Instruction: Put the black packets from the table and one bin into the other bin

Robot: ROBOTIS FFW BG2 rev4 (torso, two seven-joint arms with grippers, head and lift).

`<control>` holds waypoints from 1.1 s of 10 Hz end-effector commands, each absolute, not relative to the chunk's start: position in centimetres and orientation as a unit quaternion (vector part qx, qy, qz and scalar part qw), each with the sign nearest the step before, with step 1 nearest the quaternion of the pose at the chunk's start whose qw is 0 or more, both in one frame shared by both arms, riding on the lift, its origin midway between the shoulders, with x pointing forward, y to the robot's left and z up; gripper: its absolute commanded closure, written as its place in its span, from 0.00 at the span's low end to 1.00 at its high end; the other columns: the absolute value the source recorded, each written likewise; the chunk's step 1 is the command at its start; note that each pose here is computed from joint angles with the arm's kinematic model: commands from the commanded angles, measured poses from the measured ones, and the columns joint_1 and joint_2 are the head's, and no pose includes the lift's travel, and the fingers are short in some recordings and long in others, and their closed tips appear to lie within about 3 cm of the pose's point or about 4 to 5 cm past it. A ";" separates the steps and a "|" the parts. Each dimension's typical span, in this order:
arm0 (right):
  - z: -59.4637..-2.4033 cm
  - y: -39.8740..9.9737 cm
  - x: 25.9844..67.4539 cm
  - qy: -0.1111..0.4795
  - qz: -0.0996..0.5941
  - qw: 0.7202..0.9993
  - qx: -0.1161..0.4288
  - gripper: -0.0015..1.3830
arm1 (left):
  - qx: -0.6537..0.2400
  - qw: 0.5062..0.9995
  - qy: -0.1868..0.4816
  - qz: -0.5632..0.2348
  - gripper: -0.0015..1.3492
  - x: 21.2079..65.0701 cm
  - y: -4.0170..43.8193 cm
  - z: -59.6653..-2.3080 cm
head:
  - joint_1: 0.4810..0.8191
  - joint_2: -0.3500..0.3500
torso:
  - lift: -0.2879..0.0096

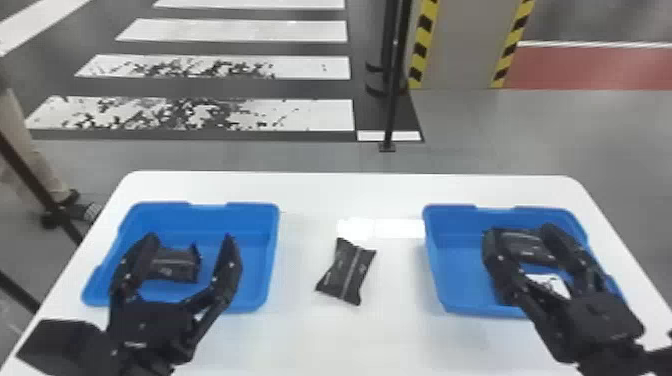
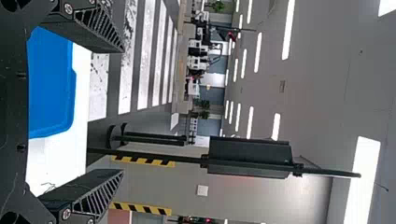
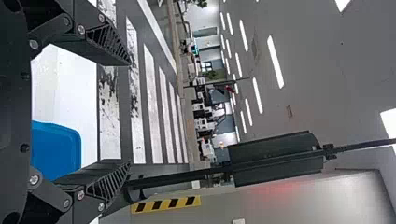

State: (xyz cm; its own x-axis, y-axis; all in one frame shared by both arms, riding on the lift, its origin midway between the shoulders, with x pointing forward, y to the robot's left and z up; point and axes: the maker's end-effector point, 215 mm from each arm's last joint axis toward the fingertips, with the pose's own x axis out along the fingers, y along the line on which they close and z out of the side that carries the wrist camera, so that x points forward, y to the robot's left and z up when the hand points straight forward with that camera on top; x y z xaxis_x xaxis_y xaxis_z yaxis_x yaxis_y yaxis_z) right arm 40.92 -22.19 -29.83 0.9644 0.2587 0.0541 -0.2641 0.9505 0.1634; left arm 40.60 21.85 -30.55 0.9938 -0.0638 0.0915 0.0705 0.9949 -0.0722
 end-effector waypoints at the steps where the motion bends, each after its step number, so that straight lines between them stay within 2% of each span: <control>1: -30.2 -22.1 41.0 -0.011 0.133 0.987 0.089 0.22 | -0.038 0.998 -0.042 -0.034 0.09 40.6 21.8 -30.8 | 0.63 0.49 | 0.60; 2: -30.7 -20.7 41.8 0.000 0.150 0.984 0.094 0.22 | -0.038 0.998 -0.042 -0.034 0.09 40.6 21.8 -30.8 | 0.63 0.49 | 0.60; 3: -31.3 -17.8 43.2 0.010 0.195 0.976 0.093 0.22 | -0.039 0.998 -0.042 -0.035 0.09 40.7 21.6 -30.7 | 0.63 0.50 | 0.60; 5: -32.9 -13.0 46.1 0.042 0.268 0.959 0.087 0.22 | -0.039 0.998 -0.040 -0.039 0.09 40.8 21.3 -30.8 | 0.63 0.60 | 0.60; 8: -40.3 -7.4 49.4 0.157 0.330 0.930 0.046 0.22 | -0.041 0.998 -0.035 -0.040 0.09 40.8 21.1 -31.1 | 0.63 0.69 | 0.60; 11: -46.9 -1.9 49.1 0.233 0.397 0.888 0.022 0.22 | -0.043 0.998 -0.028 -0.041 0.09 40.9 20.9 -31.7 | 0.63 0.79 | 0.60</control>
State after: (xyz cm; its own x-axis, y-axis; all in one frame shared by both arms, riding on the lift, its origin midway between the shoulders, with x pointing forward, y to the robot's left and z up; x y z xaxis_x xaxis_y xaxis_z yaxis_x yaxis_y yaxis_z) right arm 49.09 -2.37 -45.72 0.6000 0.7076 -0.3732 -0.6845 0.6955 0.2184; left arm 40.84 20.93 -31.56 0.9948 -0.0805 0.0616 0.0854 0.9930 -0.0814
